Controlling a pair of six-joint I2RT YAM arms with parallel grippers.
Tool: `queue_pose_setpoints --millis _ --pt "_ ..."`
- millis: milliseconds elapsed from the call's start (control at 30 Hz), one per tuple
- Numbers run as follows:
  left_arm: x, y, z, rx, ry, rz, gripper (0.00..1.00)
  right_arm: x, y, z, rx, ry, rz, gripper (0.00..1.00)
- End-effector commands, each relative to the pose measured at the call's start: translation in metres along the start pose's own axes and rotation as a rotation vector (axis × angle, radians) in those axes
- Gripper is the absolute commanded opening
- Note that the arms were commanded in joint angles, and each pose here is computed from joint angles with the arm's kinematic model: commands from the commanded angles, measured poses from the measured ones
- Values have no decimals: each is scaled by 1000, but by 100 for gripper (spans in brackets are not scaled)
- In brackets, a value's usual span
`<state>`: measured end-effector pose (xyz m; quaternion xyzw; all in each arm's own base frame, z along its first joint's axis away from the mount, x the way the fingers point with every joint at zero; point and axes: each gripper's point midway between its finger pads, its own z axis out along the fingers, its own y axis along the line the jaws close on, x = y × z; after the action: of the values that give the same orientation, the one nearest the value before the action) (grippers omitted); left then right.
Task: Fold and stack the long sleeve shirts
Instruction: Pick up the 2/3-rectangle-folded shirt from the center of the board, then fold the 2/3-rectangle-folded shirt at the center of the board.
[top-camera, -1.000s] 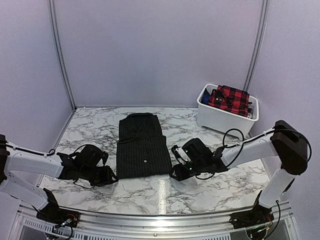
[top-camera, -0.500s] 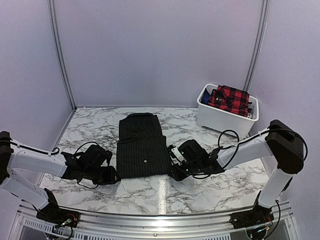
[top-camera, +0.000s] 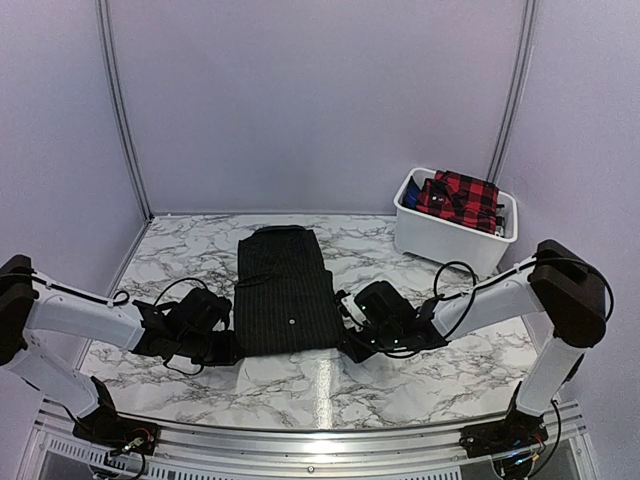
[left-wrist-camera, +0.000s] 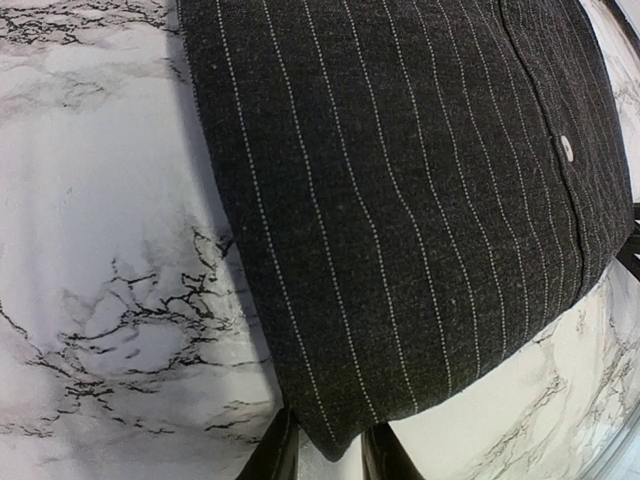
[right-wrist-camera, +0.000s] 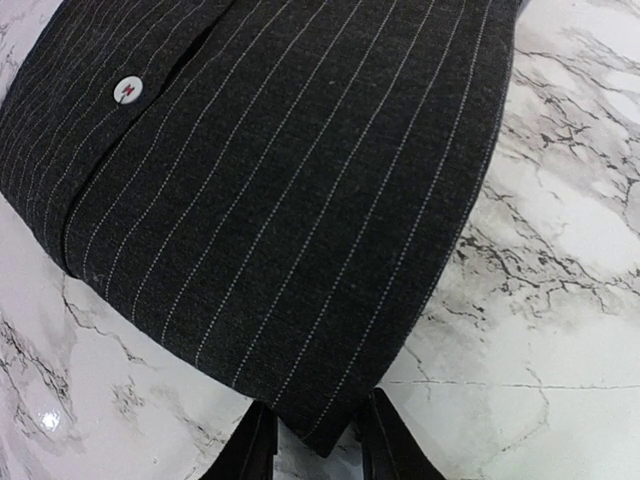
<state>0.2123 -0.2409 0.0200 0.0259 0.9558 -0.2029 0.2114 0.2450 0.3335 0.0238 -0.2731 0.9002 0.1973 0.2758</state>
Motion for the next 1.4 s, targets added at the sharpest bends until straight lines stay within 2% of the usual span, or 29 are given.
queue_pose_setpoints --millis 0,167,267,333,767,967,1100,1267,1367 --pt "6 6 4 -44 18 32 22 26 -8 8 42 89 -15 26" --pt "3 3 2 -36 8 31 13 20 -5 7 33 75 -17 12" --pt "1 0 0 -25 2 30 4 16 -3 3 25 65 -14 0" --pt "1 -2 -3 -16 0 32 0 12 -1 0 20 58 -12 0" --pt "15 -22 -46 99 6 64 0 21 27 -38 -40 53 -27 0" --pt "35 -32 -78 179 9 71 0 21 48 -73 -57 26 -26 0" --pt "35 -38 -97 223 -11 55 0 8 58 -98 -86 -17 -2 0" --pt "-7 -48 -125 166 -140 63 0 -45 75 -119 -117 -109 -8 0" --pt "-54 -45 -129 78 -200 46 0 -92 55 -104 -91 -139 33 0"
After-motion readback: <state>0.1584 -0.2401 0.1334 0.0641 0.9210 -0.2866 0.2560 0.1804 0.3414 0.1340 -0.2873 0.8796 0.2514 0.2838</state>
